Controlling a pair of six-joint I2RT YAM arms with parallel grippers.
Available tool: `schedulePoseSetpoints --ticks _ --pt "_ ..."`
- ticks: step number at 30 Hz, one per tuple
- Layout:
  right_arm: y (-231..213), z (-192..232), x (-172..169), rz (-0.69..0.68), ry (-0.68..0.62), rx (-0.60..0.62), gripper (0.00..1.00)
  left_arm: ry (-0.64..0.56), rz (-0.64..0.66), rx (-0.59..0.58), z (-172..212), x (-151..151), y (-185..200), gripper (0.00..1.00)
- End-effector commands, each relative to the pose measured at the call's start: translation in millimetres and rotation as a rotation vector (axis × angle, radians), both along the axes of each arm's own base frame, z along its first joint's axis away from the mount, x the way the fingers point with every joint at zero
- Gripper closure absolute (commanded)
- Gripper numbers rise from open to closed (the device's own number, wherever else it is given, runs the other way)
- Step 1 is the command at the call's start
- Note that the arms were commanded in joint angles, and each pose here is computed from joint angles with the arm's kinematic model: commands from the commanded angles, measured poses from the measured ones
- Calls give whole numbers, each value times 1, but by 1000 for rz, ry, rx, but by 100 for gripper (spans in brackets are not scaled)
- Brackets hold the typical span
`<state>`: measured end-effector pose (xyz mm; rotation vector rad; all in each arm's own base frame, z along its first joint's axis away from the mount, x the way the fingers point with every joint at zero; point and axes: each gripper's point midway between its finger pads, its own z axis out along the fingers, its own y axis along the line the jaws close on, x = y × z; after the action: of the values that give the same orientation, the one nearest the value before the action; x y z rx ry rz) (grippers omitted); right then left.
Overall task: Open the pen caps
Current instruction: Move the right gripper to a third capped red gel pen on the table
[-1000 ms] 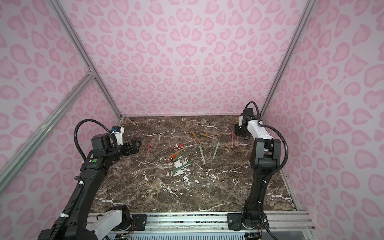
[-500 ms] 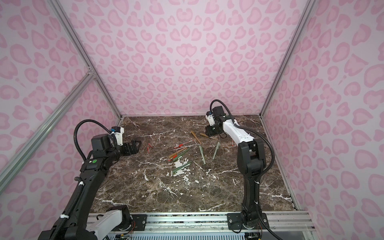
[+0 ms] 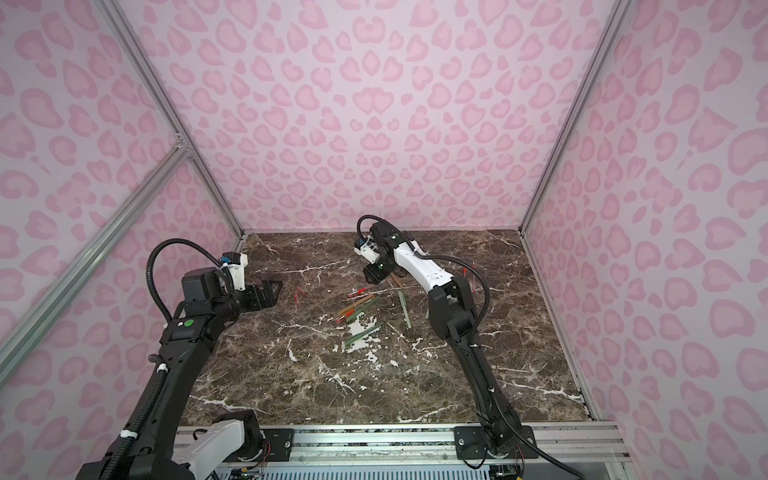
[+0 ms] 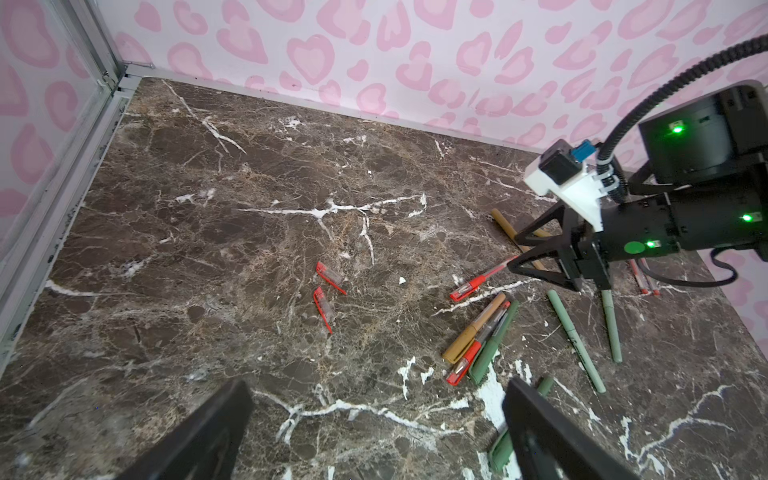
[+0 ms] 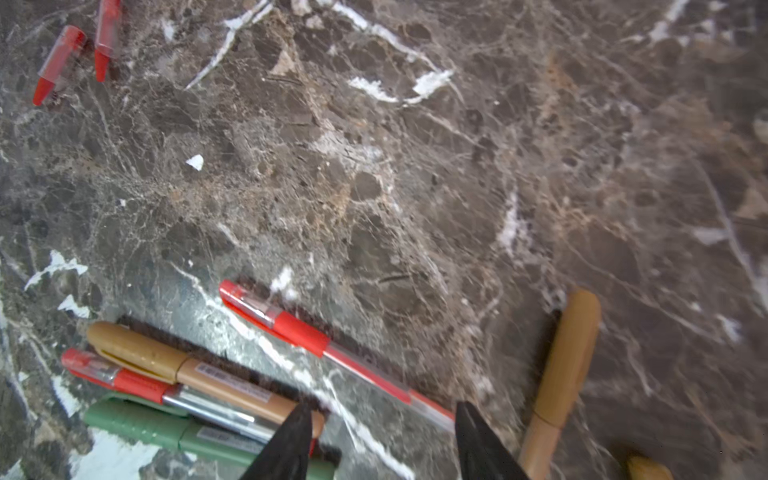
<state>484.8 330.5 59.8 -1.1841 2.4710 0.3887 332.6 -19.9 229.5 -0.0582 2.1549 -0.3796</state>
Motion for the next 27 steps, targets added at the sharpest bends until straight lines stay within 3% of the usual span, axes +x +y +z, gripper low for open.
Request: schedulePoseSetpoints --ticks 1,7,22,27 --pt "6 -16 -2 33 8 -21 42 -31 -11 10 6 3 0 2" --pt "19 -27 -7 72 23 1 42 -22 -8 14 5 3 1 2" --pt "4 -56 -17 91 83 -57 51 -18 -2 18 2 5 3 2" --pt "-4 -56 -16 82 95 -67 48 -17 5 22 -3 5 5 2"
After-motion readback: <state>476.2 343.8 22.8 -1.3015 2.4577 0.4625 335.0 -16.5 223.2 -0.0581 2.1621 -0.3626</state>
